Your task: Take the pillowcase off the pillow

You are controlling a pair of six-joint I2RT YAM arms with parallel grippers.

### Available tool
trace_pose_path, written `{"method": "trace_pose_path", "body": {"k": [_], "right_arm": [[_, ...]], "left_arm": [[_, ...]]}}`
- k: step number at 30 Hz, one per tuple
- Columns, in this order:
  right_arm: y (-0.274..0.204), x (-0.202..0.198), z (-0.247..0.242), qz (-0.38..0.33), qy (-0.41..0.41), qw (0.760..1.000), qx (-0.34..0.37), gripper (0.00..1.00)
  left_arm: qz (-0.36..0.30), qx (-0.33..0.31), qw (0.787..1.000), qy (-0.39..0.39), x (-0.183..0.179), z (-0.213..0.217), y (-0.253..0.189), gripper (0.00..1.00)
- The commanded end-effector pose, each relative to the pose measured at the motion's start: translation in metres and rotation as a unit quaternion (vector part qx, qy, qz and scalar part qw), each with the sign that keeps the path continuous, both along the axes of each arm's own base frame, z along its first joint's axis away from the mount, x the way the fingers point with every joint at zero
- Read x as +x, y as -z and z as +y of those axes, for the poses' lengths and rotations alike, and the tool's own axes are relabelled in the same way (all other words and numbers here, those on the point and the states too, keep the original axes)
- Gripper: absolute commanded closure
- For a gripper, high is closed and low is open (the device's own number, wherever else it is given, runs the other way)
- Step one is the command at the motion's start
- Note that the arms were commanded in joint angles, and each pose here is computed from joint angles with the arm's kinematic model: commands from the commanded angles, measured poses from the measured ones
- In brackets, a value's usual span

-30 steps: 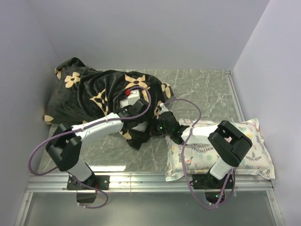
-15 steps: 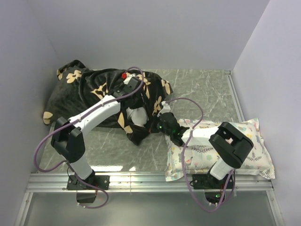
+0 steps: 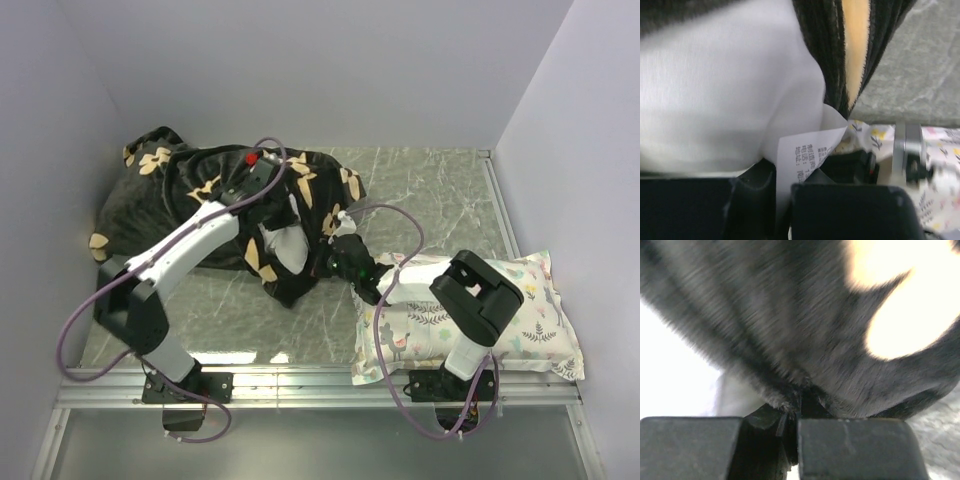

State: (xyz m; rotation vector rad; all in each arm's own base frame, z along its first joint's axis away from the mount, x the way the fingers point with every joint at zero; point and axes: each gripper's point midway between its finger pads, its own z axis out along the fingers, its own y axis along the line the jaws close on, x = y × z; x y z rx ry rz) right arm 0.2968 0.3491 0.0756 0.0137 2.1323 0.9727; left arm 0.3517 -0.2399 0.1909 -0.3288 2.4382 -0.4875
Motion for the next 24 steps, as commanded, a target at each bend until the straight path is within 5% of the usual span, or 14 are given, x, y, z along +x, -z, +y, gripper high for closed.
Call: {"method": "trace_pose_path", "body": {"k": [1,12,17,24], "right_arm": [[0.054,-0.022,-0.027,0.095,-0.019,0.993,-0.070,0.96],[0.016,0.054,-0.059,0.092,0.045,0.993,-0.050,0.85],[-0.013,0.090,-0.090,0.080,0.085,0.993,-0.016,0.81],[-0.044,0.116,-0.104,0.040,0.119,0.990,-0.066,0.79]], "left_arm": [[-0.174,-0.134,0.976,0.000,0.004,0.000,-0.118,1.00],[-0.176,-0.137,0.973,0.057,-0.072,0.022,-0.124,1.00],[-0.131,-0.120,0.980,0.090,-0.104,0.019,-0.077,1.00],[-0.104,-0.109,0.984,0.098,-0.120,0.009,-0.037,1.00]]}}
